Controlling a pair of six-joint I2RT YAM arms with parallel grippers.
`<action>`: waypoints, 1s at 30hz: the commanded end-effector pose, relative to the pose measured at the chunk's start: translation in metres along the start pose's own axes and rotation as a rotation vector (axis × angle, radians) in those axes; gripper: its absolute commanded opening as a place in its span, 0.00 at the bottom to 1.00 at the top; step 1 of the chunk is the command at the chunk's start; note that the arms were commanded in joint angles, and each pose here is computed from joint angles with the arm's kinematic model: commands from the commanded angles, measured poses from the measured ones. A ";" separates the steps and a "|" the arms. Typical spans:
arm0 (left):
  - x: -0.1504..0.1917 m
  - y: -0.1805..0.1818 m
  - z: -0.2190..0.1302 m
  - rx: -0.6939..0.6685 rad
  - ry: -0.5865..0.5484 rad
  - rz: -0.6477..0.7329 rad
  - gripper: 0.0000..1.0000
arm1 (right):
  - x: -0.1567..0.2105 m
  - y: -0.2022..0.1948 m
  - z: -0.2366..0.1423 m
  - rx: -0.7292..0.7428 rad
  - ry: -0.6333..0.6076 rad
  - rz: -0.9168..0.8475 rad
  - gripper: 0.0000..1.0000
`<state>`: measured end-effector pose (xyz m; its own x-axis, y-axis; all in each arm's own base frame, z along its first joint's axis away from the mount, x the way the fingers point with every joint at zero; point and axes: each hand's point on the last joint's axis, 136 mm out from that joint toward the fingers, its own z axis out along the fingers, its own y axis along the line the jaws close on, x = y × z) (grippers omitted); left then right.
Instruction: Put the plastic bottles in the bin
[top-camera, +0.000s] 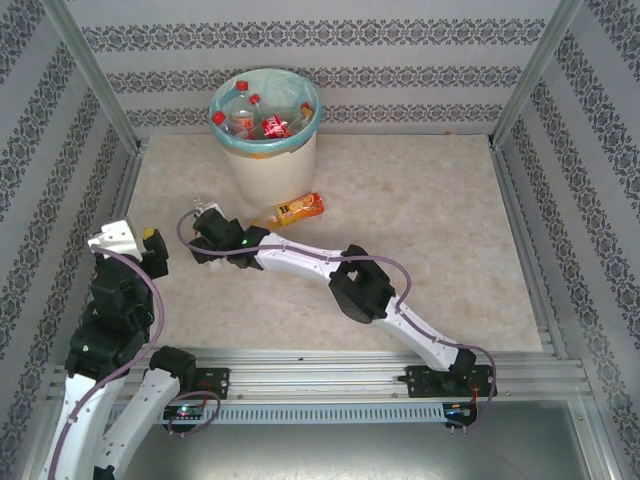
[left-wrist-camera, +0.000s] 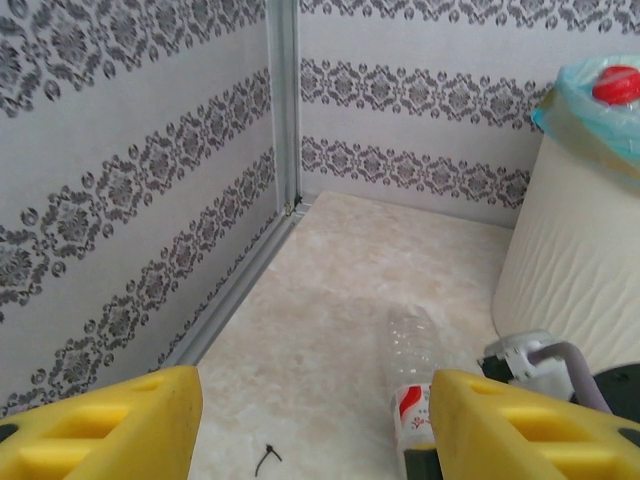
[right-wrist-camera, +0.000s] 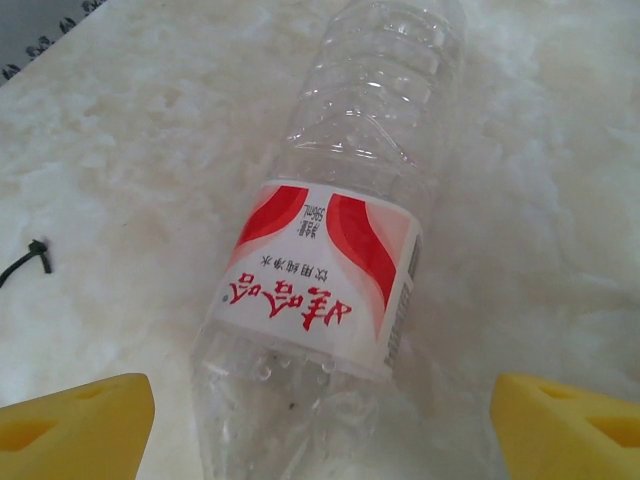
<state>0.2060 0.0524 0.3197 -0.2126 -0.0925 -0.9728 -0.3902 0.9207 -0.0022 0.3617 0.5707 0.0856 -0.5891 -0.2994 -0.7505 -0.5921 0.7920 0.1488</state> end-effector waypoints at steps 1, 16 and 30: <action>-0.001 -0.001 0.002 0.008 -0.019 -0.048 0.62 | -0.007 -0.006 0.004 0.025 -0.007 0.009 0.88; -0.001 0.000 0.002 0.002 -0.036 -0.043 0.63 | 0.012 -0.021 0.039 0.061 0.024 0.040 0.78; -0.025 -0.010 -0.002 0.055 -0.080 -0.016 0.63 | -0.015 0.011 -0.048 -0.046 -0.025 -0.031 0.61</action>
<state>0.2117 0.0463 0.3171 -0.2026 -0.0937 -0.9748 -0.3601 0.9328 -0.0148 0.3519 0.5478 0.0655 -0.6169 -0.3664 -0.6965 -0.5920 0.7993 0.1038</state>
